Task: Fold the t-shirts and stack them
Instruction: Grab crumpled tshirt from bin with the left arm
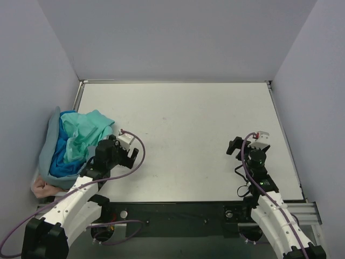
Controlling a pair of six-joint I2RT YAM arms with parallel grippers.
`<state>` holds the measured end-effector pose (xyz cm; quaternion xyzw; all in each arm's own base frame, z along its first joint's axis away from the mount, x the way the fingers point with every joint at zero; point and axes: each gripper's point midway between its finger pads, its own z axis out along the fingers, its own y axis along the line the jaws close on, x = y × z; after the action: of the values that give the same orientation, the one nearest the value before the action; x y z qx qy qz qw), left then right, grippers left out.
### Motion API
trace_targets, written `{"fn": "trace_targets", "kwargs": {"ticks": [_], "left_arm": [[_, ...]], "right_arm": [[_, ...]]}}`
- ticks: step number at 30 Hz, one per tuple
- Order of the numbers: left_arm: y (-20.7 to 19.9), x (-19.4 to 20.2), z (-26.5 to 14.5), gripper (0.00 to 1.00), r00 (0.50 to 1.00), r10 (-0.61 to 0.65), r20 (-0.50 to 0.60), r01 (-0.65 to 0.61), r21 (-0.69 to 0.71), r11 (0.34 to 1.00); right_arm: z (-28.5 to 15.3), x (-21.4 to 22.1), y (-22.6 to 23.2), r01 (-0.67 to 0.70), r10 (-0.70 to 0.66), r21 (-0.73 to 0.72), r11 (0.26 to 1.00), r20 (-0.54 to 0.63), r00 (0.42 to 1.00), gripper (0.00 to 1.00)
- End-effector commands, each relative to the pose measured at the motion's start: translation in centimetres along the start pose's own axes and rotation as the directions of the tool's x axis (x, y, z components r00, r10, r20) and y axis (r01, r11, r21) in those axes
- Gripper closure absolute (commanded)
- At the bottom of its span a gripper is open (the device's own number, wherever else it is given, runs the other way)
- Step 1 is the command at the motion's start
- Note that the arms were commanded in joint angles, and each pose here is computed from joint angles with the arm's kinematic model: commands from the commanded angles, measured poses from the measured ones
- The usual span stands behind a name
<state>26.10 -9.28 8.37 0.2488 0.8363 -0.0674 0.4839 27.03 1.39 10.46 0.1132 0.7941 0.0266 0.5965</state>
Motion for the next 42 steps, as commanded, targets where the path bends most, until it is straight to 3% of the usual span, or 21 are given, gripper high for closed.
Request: {"fn": "trace_targets", "kwargs": {"ticks": [1, 4, 7, 8, 9, 10, 11, 12, 16, 19, 22, 27, 28, 31, 34, 41, 42], "left_arm": [[1.8, -6.5, -1.2, 0.03, 0.985, -0.081, 0.155, 0.09, -0.053, 0.995], [2.8, -8.8, -2.3, 0.03, 0.986, -0.068, 0.151, 0.078, -0.062, 0.995], [3.4, -12.8, -4.1, 0.03, 0.987, -0.032, 0.16, 0.039, -0.04, 0.998], [3.5, -11.7, -4.1, 0.03, 0.994, -0.057, 0.089, 0.061, -0.037, 0.997], [4.2, -14.1, -5.0, 0.03, 0.99, -0.077, 0.117, 0.083, -0.051, 0.995], [4.1, -12.6, -4.6, 0.03, 0.995, -0.102, 0.016, 0.102, -0.037, 0.994], [5.1, -15.4, -5.8, 0.04, 0.993, -0.107, 0.049, 0.11, -0.056, 0.992], [5.2, -13.4, -5.1, 0.06, 0.987, -0.138, -0.084, 0.133, -0.056, 0.99], [12.5, -16.1, -7.2, 0.13, 0.951, -0.23, -0.206, 0.177, -0.246, 0.953], [19.7, -15.4, -10.5, 0.13, 0.906, -0.39, -0.162, 0.301, -0.4, 0.866], [22.9, -12.6, -11.7, 0.11, 0.9, -0.361, -0.243, 0.188, -0.533, 0.825], [26.4, -6.6, -9.8, 0.06, 0.842, -0.349, -0.412, 0.013, -0.631, 0.776], [26.9, -7.0, -9.3, 0.06, 0.846, -0.344, -0.407, 0.012, -0.63, 0.777], [24.8, -9.3, -4.8, 0.07, 0.893, -0.306, -0.33, 0.141, -0.44, 0.887], [22.9, -11.0, -2.0, 0.08, 0.913, -0.287, -0.291, 0.186, -0.328, 0.926], [24.0, -6.2, 1.6, 0.19, 0.838, -0.336, -0.431, 0.188, -0.349, 0.918], [24.5, -6.2, 1.7, 0.26, 0.833, -0.34, -0.437, 0.183, -0.362, 0.914]], "right_arm": [[-0.5, -2.7, 0.9, -0.097, 0.099, -0.022, 0.995, 0.076, 0.992, 0.0], [-1.6, -6.4, 2.0, -0.163, 0.17, -0.061, 0.985, 0.123, 0.978, 0.0], [-2.7, -9.6, 4.9, -0.156, 0.184, -0.2, 0.967, 0.132, 0.974, 0.0], [-3.3, -11.6, 6.2, -0.15, 0.191, -0.257, 0.955, 0.144, 0.971, 0.0], [-3.7, -12.4, 7.5, -0.138, 0.187, -0.315, 0.939, 0.131, 0.974, 0.0], [-4.1, -13.8, 9.0, -0.121, 0.177, -0.379, 0.918, 0.118, 0.977, 0.0], [-4.5, -14.3, 9.8, -0.11, 0.164, -0.408, 0.906, 0.099, 0.982, 0.0], [-4.6, -15.4, 11.1, -0.094, 0.144, -0.454, 0.886, 0.076, 0.987, 0.0], [-5.1, -16.5, 14.6, -0.091, 0.076, -0.572, 0.815, -0.051, 0.996, 0.02], [-4.9, -16.3, 16.4, -0.105, 0.042, -0.619, 0.779, -0.115, 0.992, 0.05], [-4.7, -16.5, 17.4, -0.075, 0.008, -0.634, 0.77, -0.108, 0.994, 0.06], [-4.0, -15.3, 18.6, -0.04, -0.044, -0.648, 0.76, -0.112, 0.993, 0.06], [-4.0, -15.2, 18.9, -0.039, -0.048, -0.652, 0.757, -0.114, 0.992, 0.06], [-3.6, -14.6, 19.6, -0.033, -0.073, -0.665, 0.746, -0.131, 0.989, 0.06], [-3.5, -13.6, 20.1, -0.013, -0.13, -0.667, 0.745, -0.165, 0.978, 0.06], [-2.7, -12.6, 20.0, 0.031, -0.178, -0.631, 0.775, -0.171, 0.969, 0.07], [-2.7, -12.5, 19.9, 0.03, -0.178, -0.628, 0.777, -0.173, 0.969, 0.07]]}}
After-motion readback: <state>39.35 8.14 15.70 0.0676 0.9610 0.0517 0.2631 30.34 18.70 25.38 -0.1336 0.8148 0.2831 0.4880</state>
